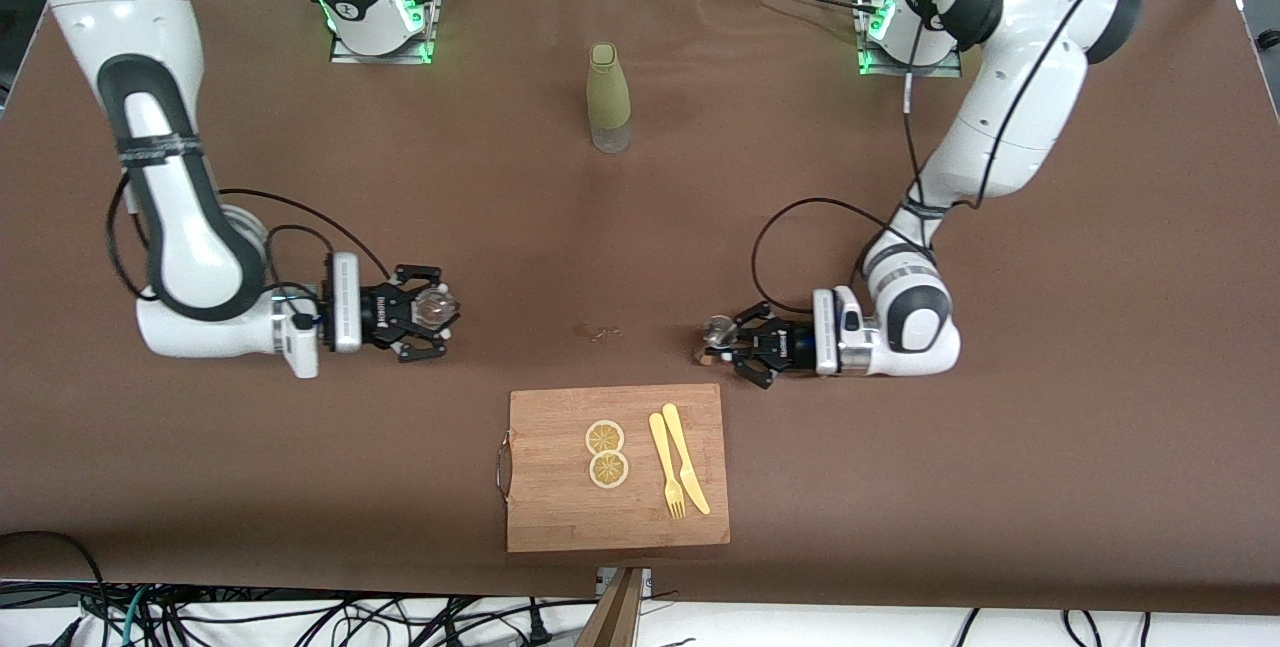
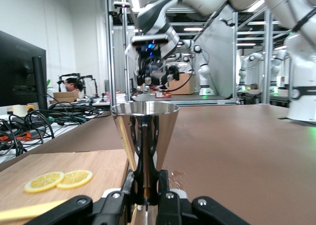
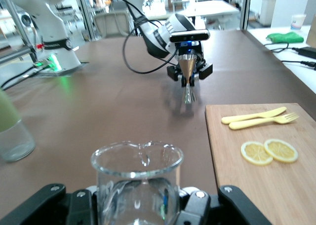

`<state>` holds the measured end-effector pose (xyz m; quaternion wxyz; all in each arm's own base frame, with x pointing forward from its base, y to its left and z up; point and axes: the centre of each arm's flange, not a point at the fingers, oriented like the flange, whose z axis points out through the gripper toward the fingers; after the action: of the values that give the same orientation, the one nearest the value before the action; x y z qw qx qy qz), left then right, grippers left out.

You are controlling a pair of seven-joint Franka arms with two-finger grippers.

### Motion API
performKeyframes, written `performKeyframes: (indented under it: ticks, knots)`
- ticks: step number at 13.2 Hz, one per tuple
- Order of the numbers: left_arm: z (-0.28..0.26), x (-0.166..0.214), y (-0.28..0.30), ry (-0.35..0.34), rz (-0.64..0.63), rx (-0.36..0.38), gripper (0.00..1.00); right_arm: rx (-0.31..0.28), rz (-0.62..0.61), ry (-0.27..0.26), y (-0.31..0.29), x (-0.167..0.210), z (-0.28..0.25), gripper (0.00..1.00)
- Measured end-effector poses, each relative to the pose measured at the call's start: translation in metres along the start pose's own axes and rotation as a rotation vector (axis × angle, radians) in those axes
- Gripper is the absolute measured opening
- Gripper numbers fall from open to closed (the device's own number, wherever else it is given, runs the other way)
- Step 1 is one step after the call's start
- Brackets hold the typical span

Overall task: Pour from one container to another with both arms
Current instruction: 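Lower the beaker with the right gripper while the left gripper lowers the jigger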

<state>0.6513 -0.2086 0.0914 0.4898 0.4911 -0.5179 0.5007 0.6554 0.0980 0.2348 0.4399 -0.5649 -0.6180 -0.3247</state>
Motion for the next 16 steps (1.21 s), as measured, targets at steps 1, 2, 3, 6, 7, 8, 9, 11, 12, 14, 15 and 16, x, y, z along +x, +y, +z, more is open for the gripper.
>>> performKeyframes:
  ticks: [1, 2, 3, 6, 7, 8, 9, 11, 12, 14, 15, 16]
  knots:
    - [-0.020, 0.001, 0.000, 0.001, 0.006, -0.022, 0.21, 0.001, 0.014, 0.030, -0.006, -0.023, -0.016, 0.12]
    - [-0.040, 0.002, 0.000, -0.002, 0.013, -0.047, 0.21, -0.005, 0.031, 0.058, -0.012, -0.047, -0.031, 0.12]
    - [-0.064, 0.004, 0.000, -0.013, 0.020, -0.068, 0.21, -0.021, 0.040, 0.082, -0.019, -0.074, -0.047, 0.12]
    - [-0.154, 0.001, 0.011, -0.038, -0.003, -0.091, 0.21, -0.071, 0.036, 0.145, -0.045, -0.150, -0.078, 0.12]
    - [-0.184, -0.003, 0.019, -0.039, -0.017, -0.083, 0.21, -0.083, 0.034, 0.160, -0.053, -0.171, -0.080, 0.12]
    - [-0.212, -0.007, 0.028, -0.041, -0.030, -0.072, 0.21, -0.088, 0.031, 0.176, -0.061, -0.189, -0.079, 0.12]
    - [-0.236, -0.009, 0.036, -0.043, -0.040, -0.063, 0.21, -0.090, 0.025, 0.190, -0.067, -0.202, -0.075, 0.12]
    - [-0.277, -0.011, 0.054, -0.048, -0.066, -0.058, 0.21, -0.090, 0.021, 0.208, -0.076, -0.221, -0.067, 0.12]
    - [-0.294, -0.012, 0.064, -0.061, -0.073, -0.071, 0.21, -0.089, 0.020, 0.215, -0.079, -0.228, -0.063, 0.12]
    - [-0.323, -0.012, 0.079, -0.079, -0.075, -0.088, 0.21, -0.092, 0.020, 0.223, -0.083, -0.237, -0.060, 0.12]
    - [-0.335, -0.011, 0.085, -0.092, -0.074, -0.093, 0.21, -0.097, 0.020, 0.225, -0.084, -0.240, -0.061, 0.13]
    - [-0.347, -0.010, 0.090, -0.103, -0.070, -0.099, 0.21, -0.102, 0.022, 0.225, -0.085, -0.242, -0.064, 0.18]
